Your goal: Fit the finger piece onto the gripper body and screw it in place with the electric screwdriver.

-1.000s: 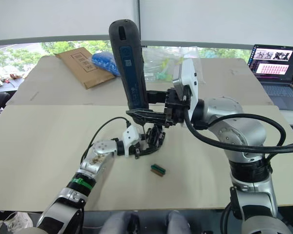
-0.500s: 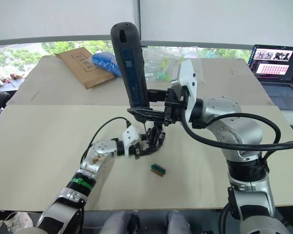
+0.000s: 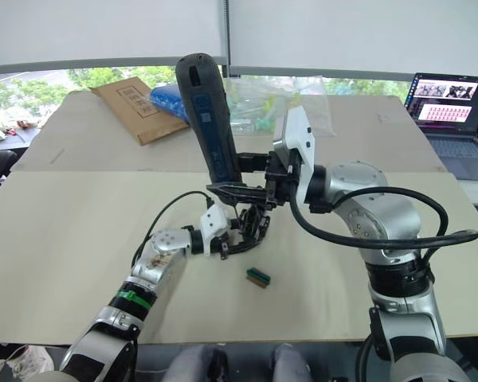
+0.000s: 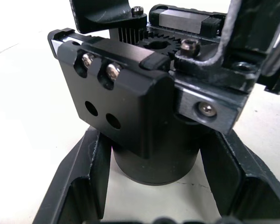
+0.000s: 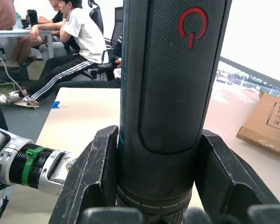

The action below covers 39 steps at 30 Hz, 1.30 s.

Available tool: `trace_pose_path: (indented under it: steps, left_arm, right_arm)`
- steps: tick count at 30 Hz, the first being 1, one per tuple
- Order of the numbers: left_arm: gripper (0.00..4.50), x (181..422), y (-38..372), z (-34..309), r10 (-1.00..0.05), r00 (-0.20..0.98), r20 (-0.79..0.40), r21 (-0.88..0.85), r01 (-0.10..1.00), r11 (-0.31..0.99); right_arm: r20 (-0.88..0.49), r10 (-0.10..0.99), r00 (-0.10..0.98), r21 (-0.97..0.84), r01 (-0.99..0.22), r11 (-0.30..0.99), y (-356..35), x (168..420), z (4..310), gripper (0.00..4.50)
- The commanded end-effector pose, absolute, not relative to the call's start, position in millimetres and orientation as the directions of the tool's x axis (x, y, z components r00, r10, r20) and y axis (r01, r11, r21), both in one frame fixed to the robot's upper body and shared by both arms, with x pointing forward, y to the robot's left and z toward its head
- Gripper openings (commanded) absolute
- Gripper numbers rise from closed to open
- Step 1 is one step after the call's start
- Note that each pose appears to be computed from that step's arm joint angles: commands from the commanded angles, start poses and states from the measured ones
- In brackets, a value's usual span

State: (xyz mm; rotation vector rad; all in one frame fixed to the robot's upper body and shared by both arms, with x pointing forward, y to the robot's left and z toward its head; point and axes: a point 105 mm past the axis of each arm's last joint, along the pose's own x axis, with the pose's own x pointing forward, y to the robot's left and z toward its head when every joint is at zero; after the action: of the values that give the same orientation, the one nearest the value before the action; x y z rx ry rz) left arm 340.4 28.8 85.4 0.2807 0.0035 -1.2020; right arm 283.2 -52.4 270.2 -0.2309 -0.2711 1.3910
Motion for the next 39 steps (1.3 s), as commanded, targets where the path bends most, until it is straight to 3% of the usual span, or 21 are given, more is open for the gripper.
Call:
trace_pose_path:
  steps: [1,39]
  left_arm:
    - [2.27,338.6,22.8,95.8,-0.929,0.352,-0.116,0.231,0.919,0.319]
    - [2.27,340.8,22.1,94.0,-0.929,0.349,-0.126,0.235,0.92,0.313]
  right_arm:
    - [0.101,0.986,0.136,-0.386,-0.908,0.165,-55.2,276.4,285.5,1.88]
    - [0.101,0.987,0.127,-0.402,-0.902,0.157,-58.2,275.1,294.0,1.88]
